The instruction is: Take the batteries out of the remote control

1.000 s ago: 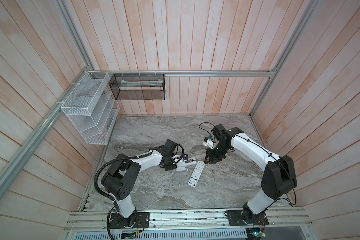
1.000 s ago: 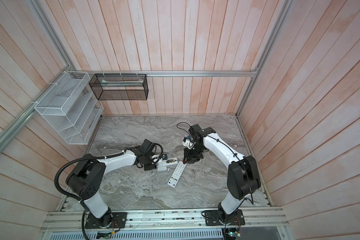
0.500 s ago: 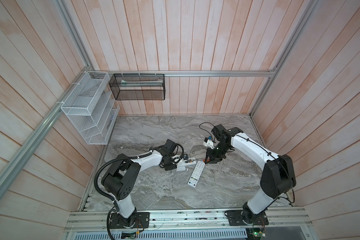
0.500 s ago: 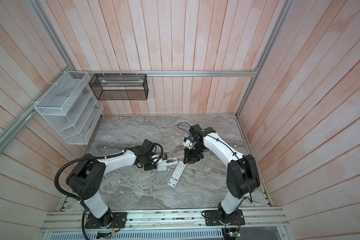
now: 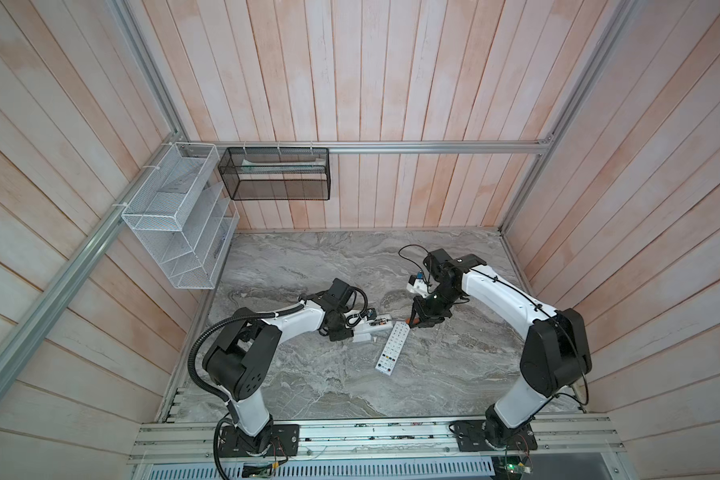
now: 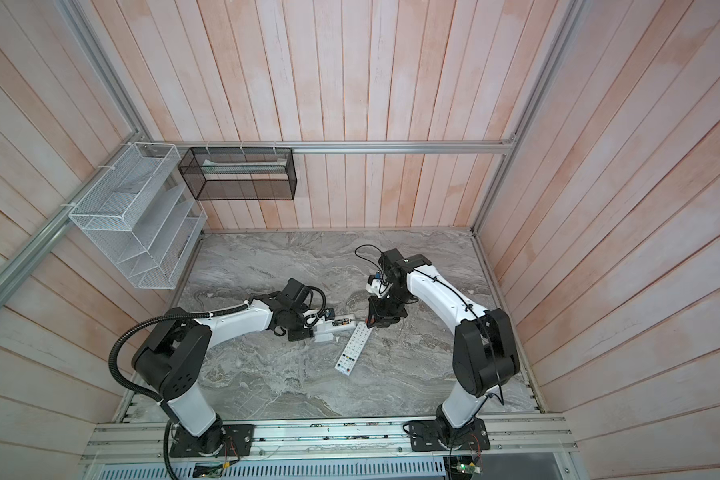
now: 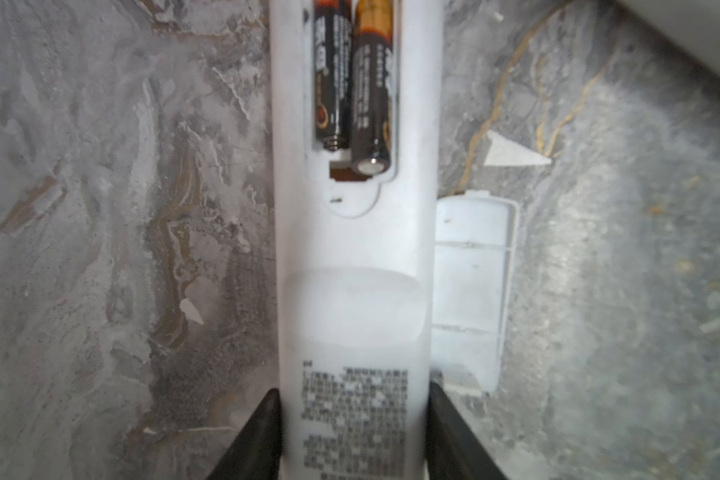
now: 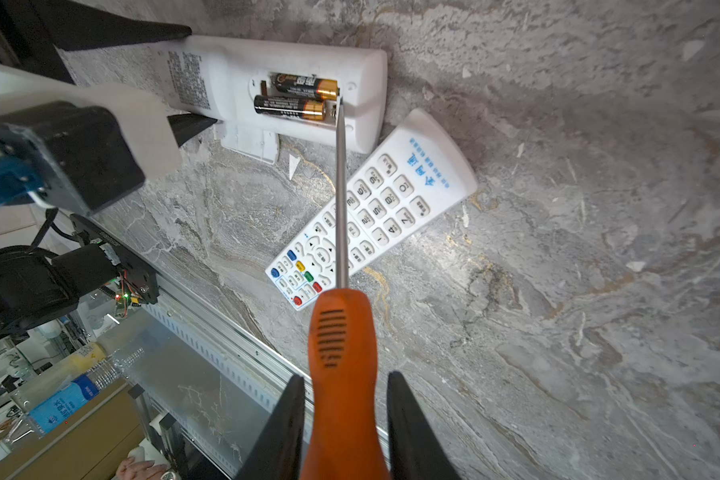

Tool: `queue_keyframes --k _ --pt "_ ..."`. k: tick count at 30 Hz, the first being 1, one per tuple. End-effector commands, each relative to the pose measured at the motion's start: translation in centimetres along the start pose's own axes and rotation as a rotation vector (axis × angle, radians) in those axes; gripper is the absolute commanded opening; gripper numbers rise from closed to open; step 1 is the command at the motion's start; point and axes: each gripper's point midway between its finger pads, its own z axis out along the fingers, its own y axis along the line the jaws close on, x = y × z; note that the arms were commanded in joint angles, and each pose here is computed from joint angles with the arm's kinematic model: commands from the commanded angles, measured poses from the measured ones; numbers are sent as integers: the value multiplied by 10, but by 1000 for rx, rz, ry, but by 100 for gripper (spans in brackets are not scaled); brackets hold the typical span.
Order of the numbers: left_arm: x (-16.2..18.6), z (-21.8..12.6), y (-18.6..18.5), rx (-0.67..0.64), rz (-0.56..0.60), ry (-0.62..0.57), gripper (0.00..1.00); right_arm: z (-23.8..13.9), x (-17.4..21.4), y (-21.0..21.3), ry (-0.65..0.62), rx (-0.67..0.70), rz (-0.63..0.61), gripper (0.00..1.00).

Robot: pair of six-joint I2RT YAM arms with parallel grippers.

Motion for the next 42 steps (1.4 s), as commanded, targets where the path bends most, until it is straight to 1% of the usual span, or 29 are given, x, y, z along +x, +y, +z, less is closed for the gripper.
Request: queue_keyframes --k 1,11,18,27,37,42 --pt "4 9 -30 112 16 5 20 8 -3 5 11 -26 -14 0" --pt "4 8 -30 107 17 1 20 12 -3 9 20 -35 -21 0" --pt "5 7 -31 105 19 -1 20 5 -5 0 1 23 -6 0" --pt "5 5 -32 103 20 -6 20 -1 -7 -5 -18 49 9 0" --pt "-2 3 -31 100 7 -22 20 11 -10 1 10 7 28 0" --pt "-6 2 -27 89 -9 -25 19 10 -16 6 4 -8 63 0"
